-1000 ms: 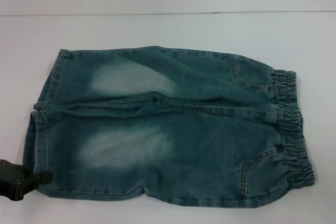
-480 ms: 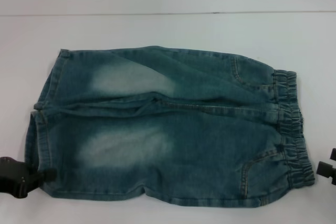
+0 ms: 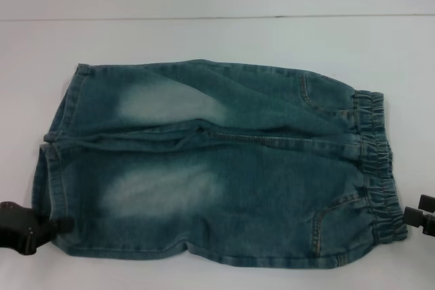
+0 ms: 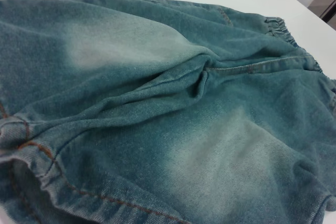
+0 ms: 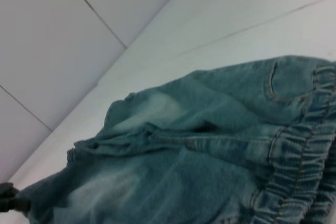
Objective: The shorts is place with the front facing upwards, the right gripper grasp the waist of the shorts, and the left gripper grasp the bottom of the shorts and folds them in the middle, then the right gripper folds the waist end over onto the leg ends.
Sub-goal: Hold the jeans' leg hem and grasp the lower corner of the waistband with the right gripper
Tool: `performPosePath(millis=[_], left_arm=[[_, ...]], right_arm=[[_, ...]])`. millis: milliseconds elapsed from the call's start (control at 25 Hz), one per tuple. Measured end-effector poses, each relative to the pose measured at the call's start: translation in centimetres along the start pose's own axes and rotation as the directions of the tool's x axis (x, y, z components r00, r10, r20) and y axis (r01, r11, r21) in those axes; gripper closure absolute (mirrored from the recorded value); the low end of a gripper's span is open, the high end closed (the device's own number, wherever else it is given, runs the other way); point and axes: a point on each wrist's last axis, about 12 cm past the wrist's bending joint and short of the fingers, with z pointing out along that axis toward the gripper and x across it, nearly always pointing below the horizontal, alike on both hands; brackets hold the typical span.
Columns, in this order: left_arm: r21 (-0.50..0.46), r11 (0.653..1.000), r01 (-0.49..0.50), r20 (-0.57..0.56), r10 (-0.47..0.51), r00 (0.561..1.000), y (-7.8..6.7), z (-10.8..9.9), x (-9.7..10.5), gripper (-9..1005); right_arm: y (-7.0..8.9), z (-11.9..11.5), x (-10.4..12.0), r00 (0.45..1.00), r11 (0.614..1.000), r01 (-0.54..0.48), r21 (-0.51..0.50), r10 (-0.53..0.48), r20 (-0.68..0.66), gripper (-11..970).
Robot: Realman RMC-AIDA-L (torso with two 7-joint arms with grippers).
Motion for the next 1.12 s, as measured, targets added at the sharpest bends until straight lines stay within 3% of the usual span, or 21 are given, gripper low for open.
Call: performPosePath(millis=[1120], left_arm=[[0.016, 1.0, -0.002, 0.003, 0.001, 1.0, -0.2, 0.3, -0.1, 964]], right_arm=[[0.1, 1.9, -0.8, 0.991, 0.998, -0.035, -0.047, 0.029, -0.127, 36]])
